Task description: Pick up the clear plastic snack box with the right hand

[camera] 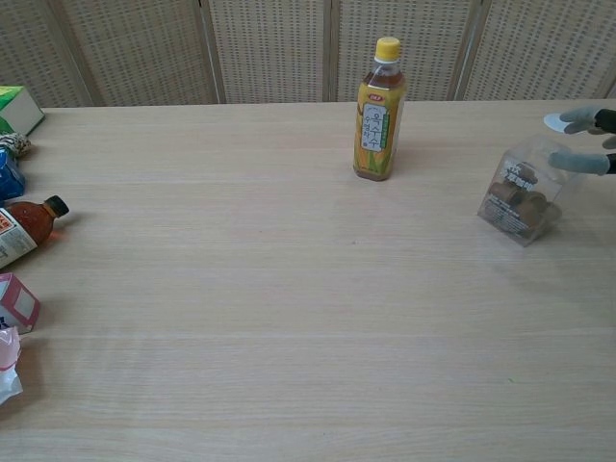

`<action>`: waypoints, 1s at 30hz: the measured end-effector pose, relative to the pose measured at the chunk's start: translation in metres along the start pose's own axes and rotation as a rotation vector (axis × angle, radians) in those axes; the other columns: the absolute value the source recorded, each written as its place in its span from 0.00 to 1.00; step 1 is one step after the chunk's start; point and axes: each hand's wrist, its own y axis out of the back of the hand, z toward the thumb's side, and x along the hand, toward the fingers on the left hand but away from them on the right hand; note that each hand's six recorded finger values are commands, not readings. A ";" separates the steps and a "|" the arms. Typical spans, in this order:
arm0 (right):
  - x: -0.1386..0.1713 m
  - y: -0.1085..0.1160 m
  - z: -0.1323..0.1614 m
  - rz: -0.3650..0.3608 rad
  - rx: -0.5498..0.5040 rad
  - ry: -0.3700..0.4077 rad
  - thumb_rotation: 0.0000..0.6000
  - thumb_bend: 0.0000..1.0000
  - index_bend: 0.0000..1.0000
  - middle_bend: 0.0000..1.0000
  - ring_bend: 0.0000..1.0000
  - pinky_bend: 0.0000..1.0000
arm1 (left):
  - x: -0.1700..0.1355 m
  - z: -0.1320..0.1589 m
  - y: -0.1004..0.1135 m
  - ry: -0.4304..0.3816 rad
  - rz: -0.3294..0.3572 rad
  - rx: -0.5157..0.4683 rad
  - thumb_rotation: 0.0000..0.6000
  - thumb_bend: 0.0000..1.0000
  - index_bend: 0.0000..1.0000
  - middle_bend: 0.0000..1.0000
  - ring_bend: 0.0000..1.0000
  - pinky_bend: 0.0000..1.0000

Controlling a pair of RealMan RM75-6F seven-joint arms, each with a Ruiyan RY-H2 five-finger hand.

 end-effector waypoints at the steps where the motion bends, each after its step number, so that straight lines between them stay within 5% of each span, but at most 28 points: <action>1: -0.003 -0.002 -0.001 0.001 0.002 -0.004 0.39 0.00 0.00 0.00 0.00 0.00 | 0.000 0.000 0.000 0.000 0.000 0.001 1.00 0.23 0.00 0.00 0.00 0.00; 21: -0.030 -0.029 -0.005 0.028 0.023 -0.053 0.41 0.00 0.00 0.00 0.00 0.00 | -0.002 -0.004 0.002 0.013 0.002 -0.004 1.00 0.23 0.00 0.00 0.00 0.00; 23: -0.034 -0.031 -0.006 0.025 0.015 -0.064 0.50 0.00 0.00 0.00 0.00 0.00 | -0.003 -0.005 0.003 0.016 0.006 -0.005 1.00 0.23 0.00 0.00 0.00 0.00; 26: -0.039 -0.032 -0.007 0.011 -0.006 -0.077 0.81 0.00 0.00 0.00 0.00 0.04 | -0.006 -0.008 0.003 0.025 0.008 -0.005 1.00 0.23 0.00 0.00 0.00 0.00; 28: -0.041 -0.032 -0.008 0.002 -0.021 -0.084 0.98 0.00 0.00 0.03 0.01 0.16 | -0.007 -0.009 0.004 0.029 0.011 -0.005 1.00 0.23 0.00 0.00 0.00 0.00; 30: -0.043 -0.032 -0.009 -0.002 -0.029 -0.090 1.00 0.01 0.00 0.14 0.08 0.25 | -0.008 -0.010 0.005 0.033 0.014 -0.008 1.00 0.23 0.00 0.00 0.00 0.00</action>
